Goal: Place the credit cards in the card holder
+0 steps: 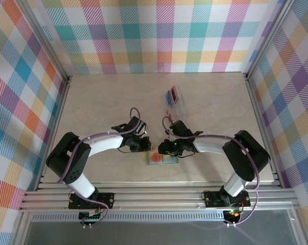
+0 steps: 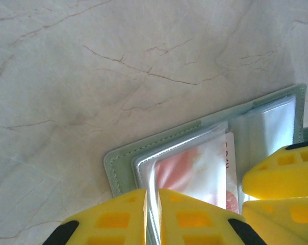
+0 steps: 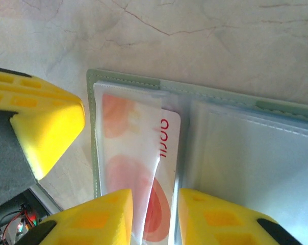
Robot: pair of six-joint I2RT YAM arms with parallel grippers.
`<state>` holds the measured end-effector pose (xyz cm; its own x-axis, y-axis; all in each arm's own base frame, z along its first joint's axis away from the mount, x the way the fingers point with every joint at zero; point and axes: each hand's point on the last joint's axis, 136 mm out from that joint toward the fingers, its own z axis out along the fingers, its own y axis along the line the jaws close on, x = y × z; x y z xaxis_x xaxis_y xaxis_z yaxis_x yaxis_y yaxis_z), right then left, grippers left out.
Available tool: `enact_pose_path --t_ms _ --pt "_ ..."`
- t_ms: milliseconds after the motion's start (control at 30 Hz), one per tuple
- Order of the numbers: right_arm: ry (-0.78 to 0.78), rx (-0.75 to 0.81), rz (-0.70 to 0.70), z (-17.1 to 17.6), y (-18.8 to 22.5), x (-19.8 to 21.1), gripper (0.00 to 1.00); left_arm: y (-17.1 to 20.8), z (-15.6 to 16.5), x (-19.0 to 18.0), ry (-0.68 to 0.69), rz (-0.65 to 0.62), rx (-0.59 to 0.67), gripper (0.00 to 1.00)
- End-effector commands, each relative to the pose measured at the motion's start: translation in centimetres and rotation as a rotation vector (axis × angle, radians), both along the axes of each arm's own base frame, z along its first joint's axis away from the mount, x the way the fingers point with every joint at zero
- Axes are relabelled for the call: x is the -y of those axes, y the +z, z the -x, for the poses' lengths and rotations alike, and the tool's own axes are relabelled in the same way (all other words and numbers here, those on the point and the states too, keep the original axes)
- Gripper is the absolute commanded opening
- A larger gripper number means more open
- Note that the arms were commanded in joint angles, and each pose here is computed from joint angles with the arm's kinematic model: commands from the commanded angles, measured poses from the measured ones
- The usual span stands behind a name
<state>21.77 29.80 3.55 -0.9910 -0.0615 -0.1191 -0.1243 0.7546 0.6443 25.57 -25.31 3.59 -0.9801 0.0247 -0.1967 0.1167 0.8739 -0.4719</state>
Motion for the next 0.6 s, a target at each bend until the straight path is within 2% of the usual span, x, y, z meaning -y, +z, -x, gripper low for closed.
enact_pose_path --t_ms 0,133,200,400,567 --pt "0.024 0.028 0.005 -0.1 1.0 -0.2 0.25 1.0 0.2 0.3 0.004 0.052 0.004 0.13" --pt "0.035 0.012 0.002 0.0 0.5 -0.5 0.17 0.8 0.1 -0.5 0.025 0.020 0.009 0.03" --pt "0.040 0.005 0.004 0.1 0.1 -0.7 0.17 0.4 0.3 -0.9 0.035 0.001 0.004 0.00" --pt "0.051 -0.004 0.012 0.2 -0.3 -1.1 0.17 -0.8 1.2 -2.0 0.032 -0.048 -0.026 0.00" --pt "0.056 -0.009 0.014 0.3 -0.6 -1.4 0.17 -1.7 1.5 -1.6 0.017 -0.036 -0.063 0.00"
